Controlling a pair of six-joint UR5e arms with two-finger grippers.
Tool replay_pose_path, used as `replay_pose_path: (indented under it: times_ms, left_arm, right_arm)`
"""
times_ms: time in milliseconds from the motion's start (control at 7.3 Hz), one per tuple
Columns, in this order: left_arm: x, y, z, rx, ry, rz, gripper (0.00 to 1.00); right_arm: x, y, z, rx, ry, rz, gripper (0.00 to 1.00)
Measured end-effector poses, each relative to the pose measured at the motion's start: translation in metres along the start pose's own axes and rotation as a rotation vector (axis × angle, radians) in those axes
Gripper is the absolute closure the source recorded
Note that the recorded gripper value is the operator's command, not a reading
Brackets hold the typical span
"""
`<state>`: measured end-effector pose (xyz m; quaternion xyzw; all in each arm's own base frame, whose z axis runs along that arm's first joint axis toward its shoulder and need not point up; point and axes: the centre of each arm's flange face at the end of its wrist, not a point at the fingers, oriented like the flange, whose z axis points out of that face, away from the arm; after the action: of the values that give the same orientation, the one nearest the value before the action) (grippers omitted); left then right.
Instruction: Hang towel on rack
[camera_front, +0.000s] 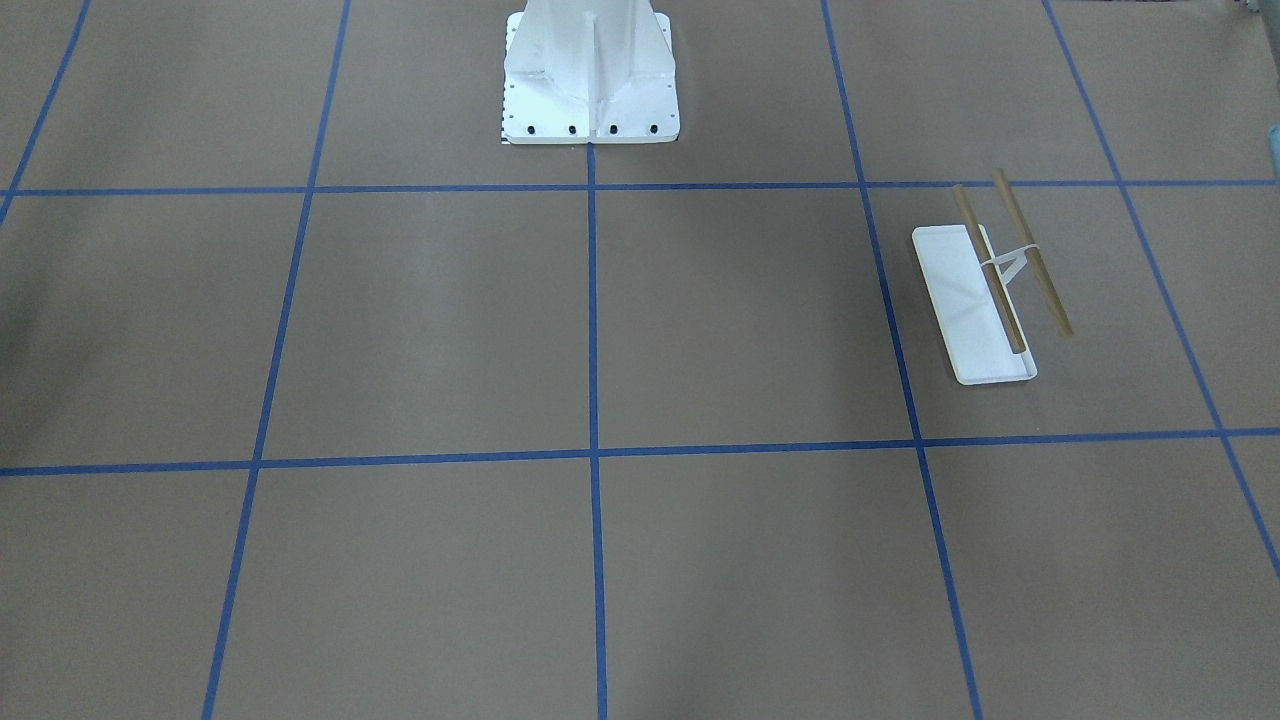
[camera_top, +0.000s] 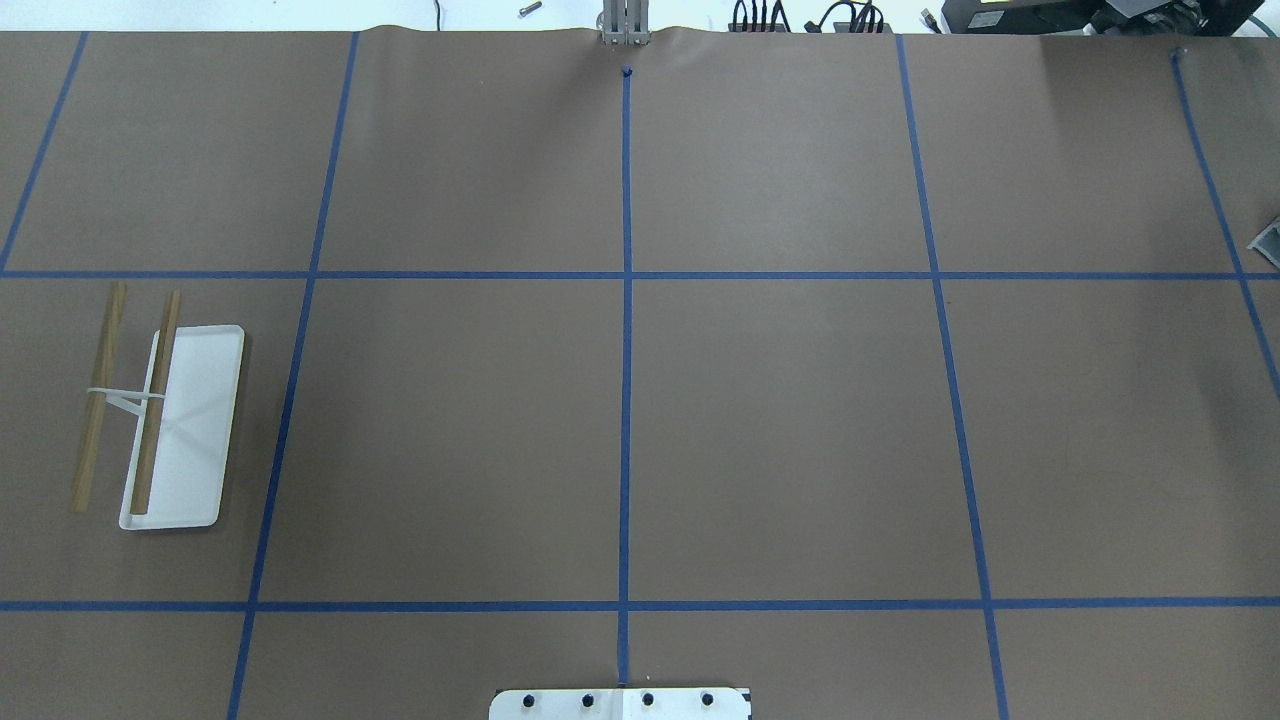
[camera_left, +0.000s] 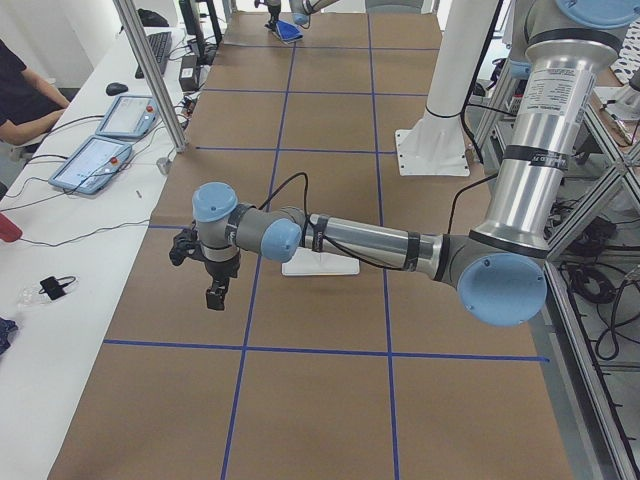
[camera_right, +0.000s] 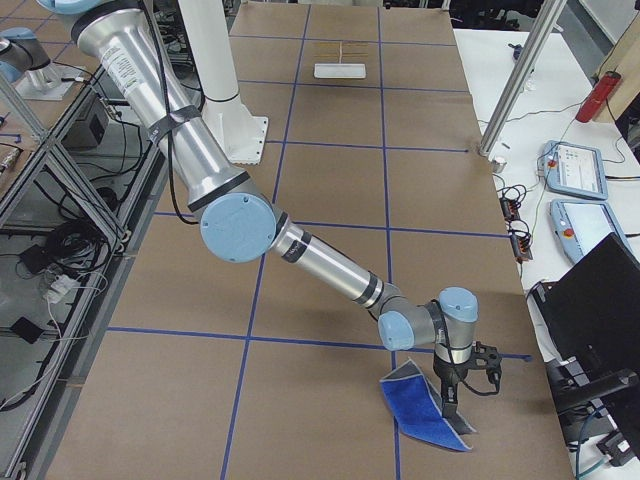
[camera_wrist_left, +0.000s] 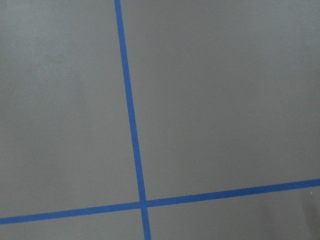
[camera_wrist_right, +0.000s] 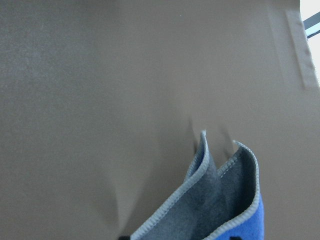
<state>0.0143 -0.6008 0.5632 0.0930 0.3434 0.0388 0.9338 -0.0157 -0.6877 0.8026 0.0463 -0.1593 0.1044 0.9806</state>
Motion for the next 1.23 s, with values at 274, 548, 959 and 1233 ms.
replay_pose_path:
  times_ms: [274, 548, 959, 1233]
  left_arm:
    - [0.001, 0.000, -0.002, 0.004, 0.001, -0.006, 0.02]
    - [0.002, -0.001, -0.002, 0.006, 0.001, -0.006, 0.02]
    - [0.002, -0.001, -0.003, 0.007, 0.001, -0.005, 0.02]
    - [0.002, -0.001, -0.003, 0.006, 0.001, -0.006, 0.02]
  right_arm:
    - [0.002, 0.007, 0.007, -0.011, 0.007, -0.001, 0.21]
    - [0.002, 0.013, 0.013, -0.024, 0.011, -0.002, 0.20]
    - [0.003, 0.016, 0.017, -0.026, 0.009, 0.008, 0.64]
    - [0.003, 0.020, 0.021, -0.005, -0.003, 0.041, 0.96]
